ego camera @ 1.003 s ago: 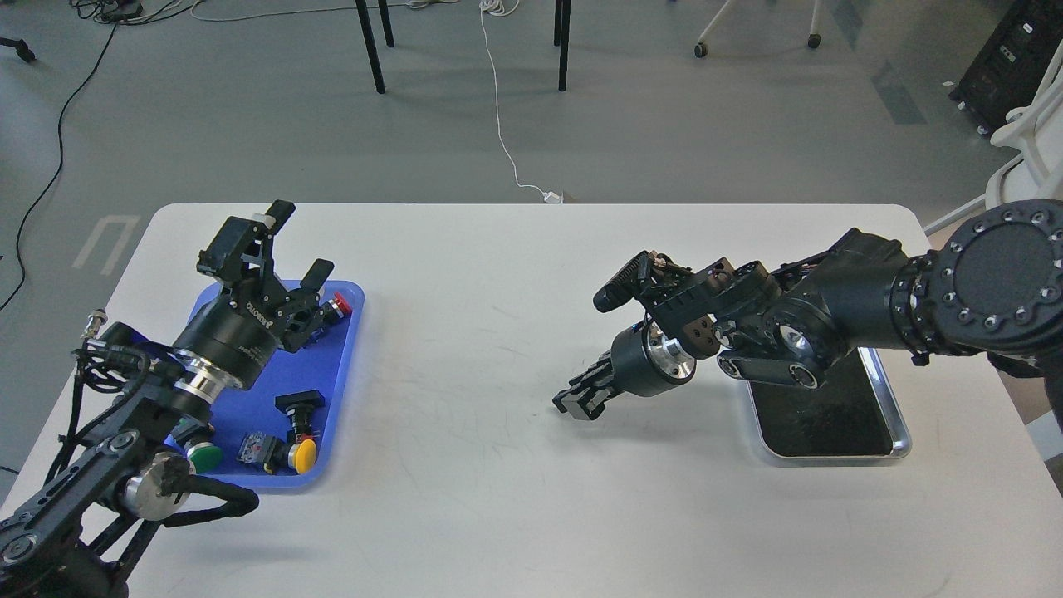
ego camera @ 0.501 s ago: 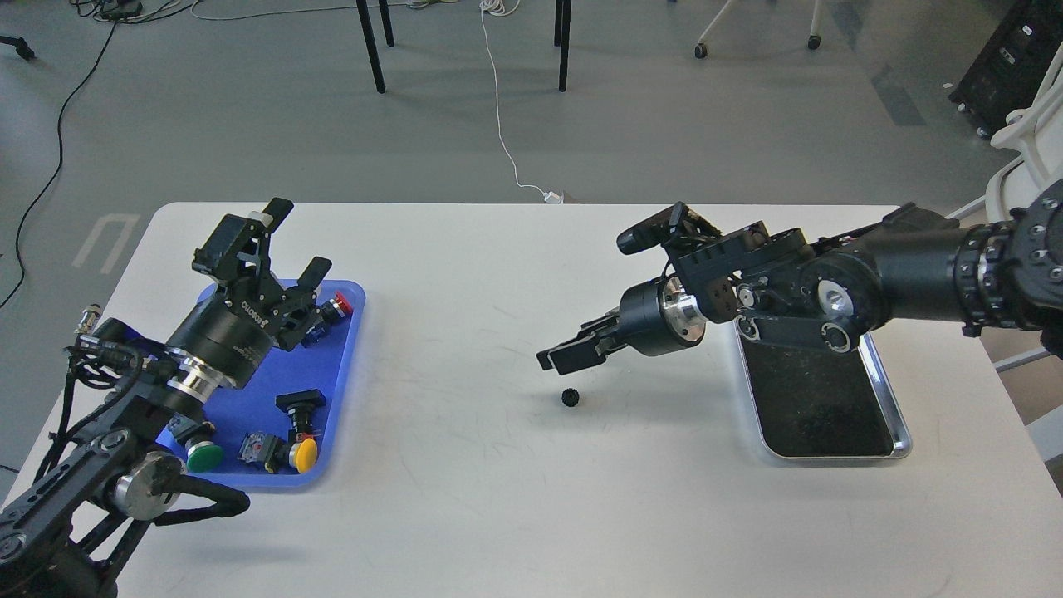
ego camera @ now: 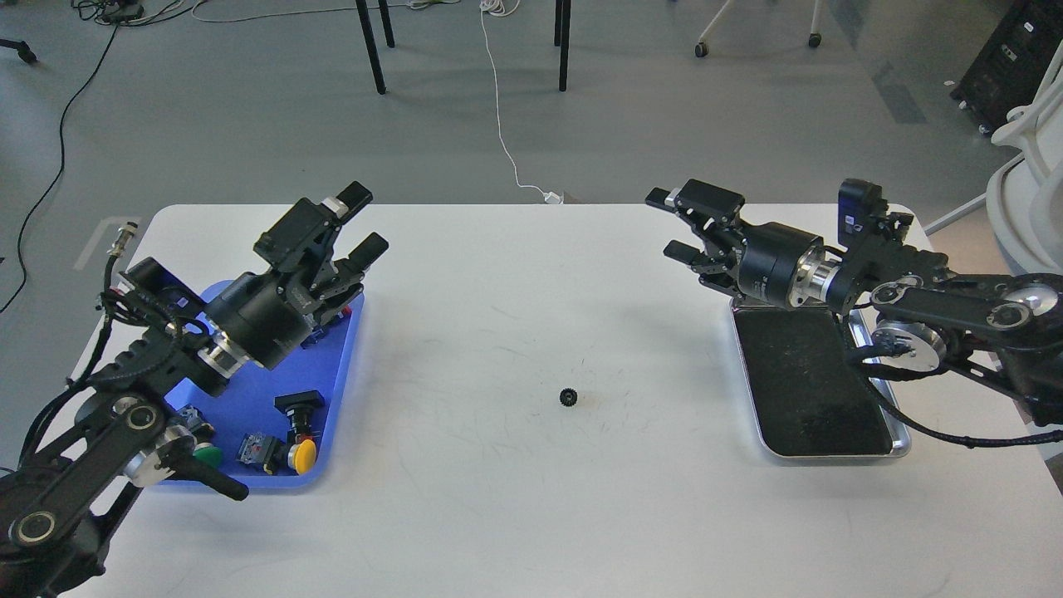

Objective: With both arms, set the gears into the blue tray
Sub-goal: 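Reach the left gripper to the black part and grasp it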

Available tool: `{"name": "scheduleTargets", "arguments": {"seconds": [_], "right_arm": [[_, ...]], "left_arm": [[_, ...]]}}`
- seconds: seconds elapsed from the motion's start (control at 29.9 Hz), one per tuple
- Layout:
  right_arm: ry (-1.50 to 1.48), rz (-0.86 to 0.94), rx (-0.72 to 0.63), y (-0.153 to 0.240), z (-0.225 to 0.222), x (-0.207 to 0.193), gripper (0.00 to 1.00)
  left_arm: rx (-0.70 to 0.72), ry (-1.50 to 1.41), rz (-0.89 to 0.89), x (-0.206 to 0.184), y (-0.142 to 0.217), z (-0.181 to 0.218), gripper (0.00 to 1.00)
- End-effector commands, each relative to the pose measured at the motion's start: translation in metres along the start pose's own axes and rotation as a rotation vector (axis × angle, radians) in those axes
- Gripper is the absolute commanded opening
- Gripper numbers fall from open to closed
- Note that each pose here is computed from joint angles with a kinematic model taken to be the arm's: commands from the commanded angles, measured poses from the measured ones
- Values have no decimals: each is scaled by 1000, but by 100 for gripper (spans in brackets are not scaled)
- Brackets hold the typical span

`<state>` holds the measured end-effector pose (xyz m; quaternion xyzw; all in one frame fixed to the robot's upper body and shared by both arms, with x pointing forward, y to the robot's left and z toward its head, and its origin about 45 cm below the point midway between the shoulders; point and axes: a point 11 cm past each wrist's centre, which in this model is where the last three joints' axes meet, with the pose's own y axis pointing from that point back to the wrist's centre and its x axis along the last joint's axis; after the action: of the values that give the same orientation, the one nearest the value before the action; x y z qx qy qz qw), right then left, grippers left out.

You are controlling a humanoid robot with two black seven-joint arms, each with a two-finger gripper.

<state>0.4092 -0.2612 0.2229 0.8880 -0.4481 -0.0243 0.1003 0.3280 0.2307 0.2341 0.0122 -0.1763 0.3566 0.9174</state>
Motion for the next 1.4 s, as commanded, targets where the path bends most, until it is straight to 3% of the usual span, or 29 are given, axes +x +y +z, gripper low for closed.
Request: {"name": "scheduleTargets", "arguments": {"seconds": [0.0, 0.17, 0.47, 0.87, 1.04, 1.37], "right_arm": [[-216, 141, 70, 23, 10, 27, 94], [-449, 193, 108, 51, 40, 34, 93], [-566, 248, 96, 88, 81, 38, 94], [-580, 264, 71, 98, 94, 36, 94], [-574, 273, 65, 104, 94, 39, 94], [-573, 261, 68, 108, 89, 38, 94]], "left_arm": [[27, -243, -247, -33, -26, 0, 98], [126, -789, -664, -75, -48, -26, 98], [223, -1076, -959, -88, -93, -65, 95], [203, -1132, -1016, -122, -121, -87, 79], [210, -1138, -1021, -125, -124, -92, 67], [198, -1135, -1030, -133, -126, -92, 61]]}}
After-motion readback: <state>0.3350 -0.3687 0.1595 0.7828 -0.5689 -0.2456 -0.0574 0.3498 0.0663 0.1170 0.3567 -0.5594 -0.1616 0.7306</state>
